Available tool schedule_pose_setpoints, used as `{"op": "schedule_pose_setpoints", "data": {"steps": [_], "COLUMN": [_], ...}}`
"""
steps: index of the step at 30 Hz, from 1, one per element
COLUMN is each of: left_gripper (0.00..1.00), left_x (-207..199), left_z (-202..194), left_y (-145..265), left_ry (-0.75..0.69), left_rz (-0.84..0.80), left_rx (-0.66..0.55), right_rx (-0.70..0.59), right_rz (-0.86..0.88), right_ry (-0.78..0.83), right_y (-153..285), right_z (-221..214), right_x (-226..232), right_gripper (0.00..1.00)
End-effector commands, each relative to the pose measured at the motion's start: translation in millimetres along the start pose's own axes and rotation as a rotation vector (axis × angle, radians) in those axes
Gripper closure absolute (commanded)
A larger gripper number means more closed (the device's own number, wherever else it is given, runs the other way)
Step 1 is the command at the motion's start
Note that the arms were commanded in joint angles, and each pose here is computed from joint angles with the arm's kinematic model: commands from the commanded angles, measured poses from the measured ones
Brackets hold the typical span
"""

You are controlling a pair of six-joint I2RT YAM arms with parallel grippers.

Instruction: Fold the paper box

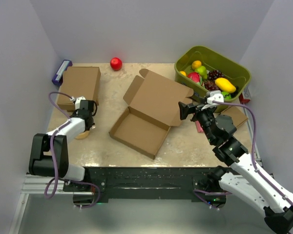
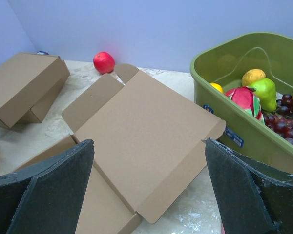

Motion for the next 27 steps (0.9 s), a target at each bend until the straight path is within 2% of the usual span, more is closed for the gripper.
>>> {"op": "schedule_pose_setpoints", "data": {"steps": [1,9,13,17,23,27], "left_gripper": [1.00,1.00,1.00,1.00,1.00,1.00], "left_x": [-12,-10,-8,-8,-23,-19], "left_z": [-59,-43,-21,-21,-17,-10], "left_y": [1,26,56,75,107,126], "left_ry": [-0.030,0.000,0.049,0.070,-0.004,-0.005], "left_rz": [-0.174,-0.255,-0.347,-0.442,-0.538,-0.539], "left_rx": [0.267,0.203,0.080,-0.006,-0.080,-0.189], "right_rx": [-0.039,-0.045,-0.043,-0.050,-0.008,0.005], "right_rz": [-0.019,-0.035,-0.056,-0.062,-0.052,-0.041], "right_ry": [-0.001,0.002,0.008,0.013,0.007,-0.003], "right_y": [1,2,1,2,1,4], "right_z": [6,5,4,4,0,0], "right_x": [-3,-6,-8,-9,-7,-6], "right_gripper": [0.01,0.01,0.01,0.01,0.01,0.01]}}
Point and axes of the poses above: each gripper's point midway between its finger pads, its own y axis back along the fingers, its own x axis along the line the jaws close on, z = x × y, the point moved 7 cm from there along y, back along the fingers, and after that the axes turned 4 degrees about -y, right-handed, at the moved point
